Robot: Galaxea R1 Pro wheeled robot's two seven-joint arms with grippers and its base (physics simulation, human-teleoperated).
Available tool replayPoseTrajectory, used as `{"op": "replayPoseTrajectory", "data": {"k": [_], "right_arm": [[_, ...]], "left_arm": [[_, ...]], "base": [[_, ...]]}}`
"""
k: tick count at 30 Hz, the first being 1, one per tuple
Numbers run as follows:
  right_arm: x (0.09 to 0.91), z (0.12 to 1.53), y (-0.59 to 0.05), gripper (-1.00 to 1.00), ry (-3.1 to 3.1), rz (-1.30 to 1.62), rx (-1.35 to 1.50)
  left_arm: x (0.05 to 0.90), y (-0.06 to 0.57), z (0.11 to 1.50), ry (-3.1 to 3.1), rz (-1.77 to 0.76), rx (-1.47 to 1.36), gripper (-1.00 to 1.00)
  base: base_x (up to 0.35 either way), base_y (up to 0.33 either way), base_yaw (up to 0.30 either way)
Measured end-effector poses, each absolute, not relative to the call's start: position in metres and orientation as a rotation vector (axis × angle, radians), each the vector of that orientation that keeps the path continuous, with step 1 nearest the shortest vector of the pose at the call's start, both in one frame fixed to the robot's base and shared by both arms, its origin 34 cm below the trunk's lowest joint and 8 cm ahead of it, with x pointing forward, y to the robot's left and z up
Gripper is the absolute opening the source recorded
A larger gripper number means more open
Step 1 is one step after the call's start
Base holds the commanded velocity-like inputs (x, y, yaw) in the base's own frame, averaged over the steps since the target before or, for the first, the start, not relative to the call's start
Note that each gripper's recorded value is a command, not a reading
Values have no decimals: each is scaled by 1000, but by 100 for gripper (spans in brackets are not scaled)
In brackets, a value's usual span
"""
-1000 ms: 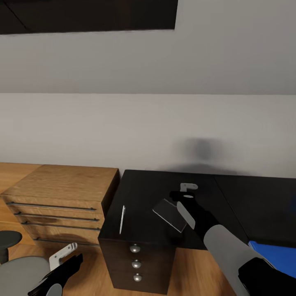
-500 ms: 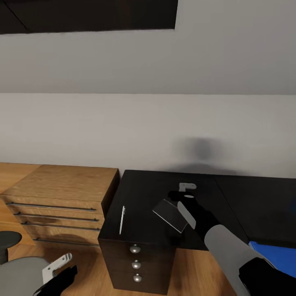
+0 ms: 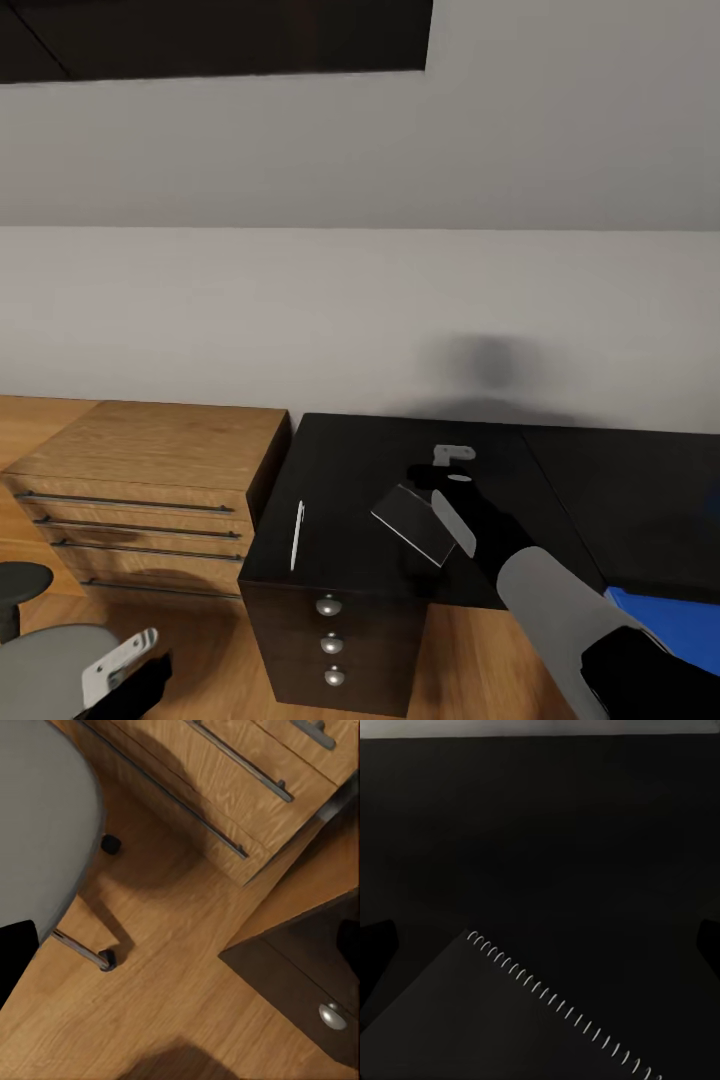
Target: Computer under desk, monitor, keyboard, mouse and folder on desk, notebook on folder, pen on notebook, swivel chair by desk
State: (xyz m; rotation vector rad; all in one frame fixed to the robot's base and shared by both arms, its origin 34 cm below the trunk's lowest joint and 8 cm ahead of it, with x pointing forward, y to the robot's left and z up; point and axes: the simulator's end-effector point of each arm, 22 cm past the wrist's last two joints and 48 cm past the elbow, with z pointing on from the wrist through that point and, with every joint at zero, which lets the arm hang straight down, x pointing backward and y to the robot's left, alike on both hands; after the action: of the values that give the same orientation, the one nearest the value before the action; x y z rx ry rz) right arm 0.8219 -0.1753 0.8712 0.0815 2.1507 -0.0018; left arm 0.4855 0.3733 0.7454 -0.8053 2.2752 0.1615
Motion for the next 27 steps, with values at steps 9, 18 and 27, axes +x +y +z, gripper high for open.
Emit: {"op": "replayPoseTrajectory", "data": {"k": [9,18,27], "right_arm": [[822,872,-174,100,2150,-1,78],[823,873,-173,100,2145,-1,75],[823,875,-164,100,2142,21,52]], "left_arm": [[504,368,764,2222,-50,-587,100],[506,365,767,2217,-86,-552,100],[505,363,765,2222,-92,-555,100]], "base": [[0,0,0],[0,0,0],[0,0,2]]}}
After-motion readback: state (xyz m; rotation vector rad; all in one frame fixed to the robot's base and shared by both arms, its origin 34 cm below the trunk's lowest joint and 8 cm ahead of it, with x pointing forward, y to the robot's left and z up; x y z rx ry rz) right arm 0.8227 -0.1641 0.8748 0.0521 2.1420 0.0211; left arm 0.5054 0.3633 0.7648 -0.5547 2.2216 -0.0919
